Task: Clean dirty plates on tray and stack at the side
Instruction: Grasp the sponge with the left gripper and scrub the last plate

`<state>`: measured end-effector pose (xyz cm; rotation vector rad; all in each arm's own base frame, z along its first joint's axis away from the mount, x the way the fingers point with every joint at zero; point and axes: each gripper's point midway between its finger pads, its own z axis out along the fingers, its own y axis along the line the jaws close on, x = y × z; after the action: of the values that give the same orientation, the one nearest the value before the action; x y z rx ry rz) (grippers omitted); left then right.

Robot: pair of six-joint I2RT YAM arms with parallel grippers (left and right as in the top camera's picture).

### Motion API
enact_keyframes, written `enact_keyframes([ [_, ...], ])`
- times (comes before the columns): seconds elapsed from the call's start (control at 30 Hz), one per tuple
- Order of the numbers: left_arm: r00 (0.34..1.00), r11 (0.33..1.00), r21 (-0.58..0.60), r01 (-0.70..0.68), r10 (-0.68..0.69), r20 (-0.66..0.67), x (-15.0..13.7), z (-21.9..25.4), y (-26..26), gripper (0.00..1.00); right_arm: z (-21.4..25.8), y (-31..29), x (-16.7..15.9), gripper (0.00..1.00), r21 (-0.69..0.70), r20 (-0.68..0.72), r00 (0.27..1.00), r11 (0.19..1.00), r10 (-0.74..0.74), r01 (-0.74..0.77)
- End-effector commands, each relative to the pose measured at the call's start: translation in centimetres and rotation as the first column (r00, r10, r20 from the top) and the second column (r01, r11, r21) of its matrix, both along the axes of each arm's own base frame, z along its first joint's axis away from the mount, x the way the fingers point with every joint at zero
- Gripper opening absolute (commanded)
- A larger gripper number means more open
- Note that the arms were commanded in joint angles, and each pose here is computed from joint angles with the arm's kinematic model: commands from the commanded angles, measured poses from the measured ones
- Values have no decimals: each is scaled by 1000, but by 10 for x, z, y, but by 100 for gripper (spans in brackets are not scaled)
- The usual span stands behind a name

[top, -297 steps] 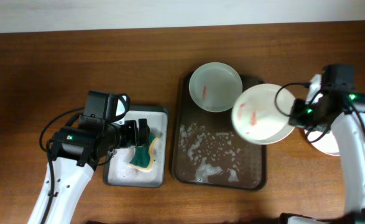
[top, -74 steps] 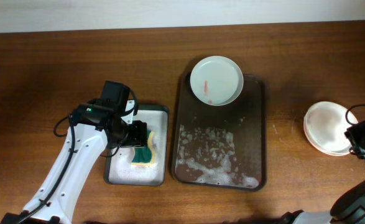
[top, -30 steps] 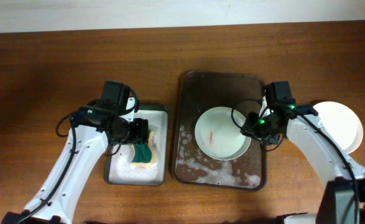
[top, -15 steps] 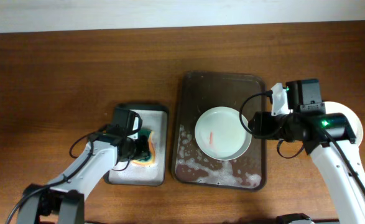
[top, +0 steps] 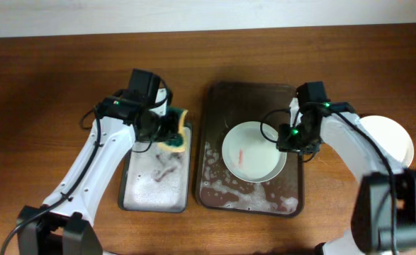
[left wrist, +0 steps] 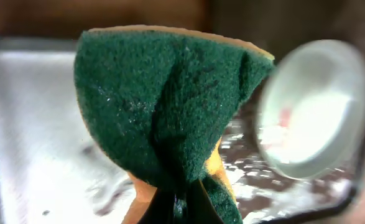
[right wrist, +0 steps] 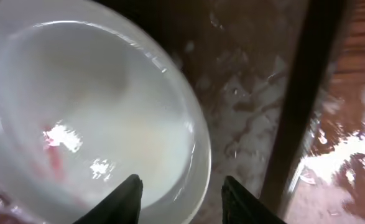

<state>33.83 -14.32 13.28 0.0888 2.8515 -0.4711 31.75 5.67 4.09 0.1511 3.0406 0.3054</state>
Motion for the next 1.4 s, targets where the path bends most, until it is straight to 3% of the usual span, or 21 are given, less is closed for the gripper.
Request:
enact_keyframes([
  [0.0, 991, 979, -150, 136, -133, 29, -10, 18, -45, 0, -20, -8, 3, 37, -27, -31, 999, 999, -22, 21],
  [0.03, 988, 976, -156, 153, -148, 43, -10, 19, -55, 0, -25, -13, 6, 35, -39, -29, 999, 998, -39, 38],
  [0.1, 975, 963, -161, 215, -203, 87, -12, 17, -81, 0, -33, -20, 10, 6, -38, -36, 996, 996, -82, 81],
  [0.13, 975, 963, -160, 217, -205, 87, -12, 14, -91, 0, -35, -22, 10, 4, -30, -42, 995, 996, -90, 89],
  [0.4, 972, 954, -197, 225, -234, -24, -24, -75, -185, 0, -35, -22, 8, 4, -21, -54, 995, 996, -86, 85],
  [0.63, 965, 940, -222, 259, -260, 29, -6, -126, -214, 0, -35, -22, 4, 4, -23, -69, 994, 996, -86, 84],
  [0.7, 975, 965, -141, 221, -223, 4, -3, -145, -198, 0, -35, -22, 3, 4, -24, -73, 994, 996, -84, 83],
  [0.77, 991, 989, 66, 132, -133, 10, 9, -160, -156, 0, -36, -22, 1, 4, -25, -77, 995, 998, -61, 59],
  [0.83, 998, 951, 307, 44, -56, 29, 20, -158, -105, 0, -36, -22, -2, 4, -26, -84, 996, 999, -40, 38],
  [0.97, 999, 878, 478, 17, -38, 35, 25, -133, -78, 0, -36, -22, -3, 4, -26, -89, 995, 999, -38, 36],
  [1.03, 999, 909, 415, 42, -51, 10, 23, -127, -94, 0, -36, -22, -3, 4, -26, -87, 995, 999, -38, 36],
  [1.13, 995, 975, 199, 99, -95, -28, 20, -125, -138, 0, -36, -21, -2, 4, -22, -85, 996, 999, -36, 34],
  [1.27, 978, 970, -134, 204, -208, -14, 16, -104, -204, 0, -43, -20, 1, 4, -19, -54, 998, 999, -32, 31],
  [1.37, 983, 970, -159, 184, -185, 5, 16, -102, -217, 0, -56, -19, -7, 4, -9, -52, 998, 999, -32, 31],
])
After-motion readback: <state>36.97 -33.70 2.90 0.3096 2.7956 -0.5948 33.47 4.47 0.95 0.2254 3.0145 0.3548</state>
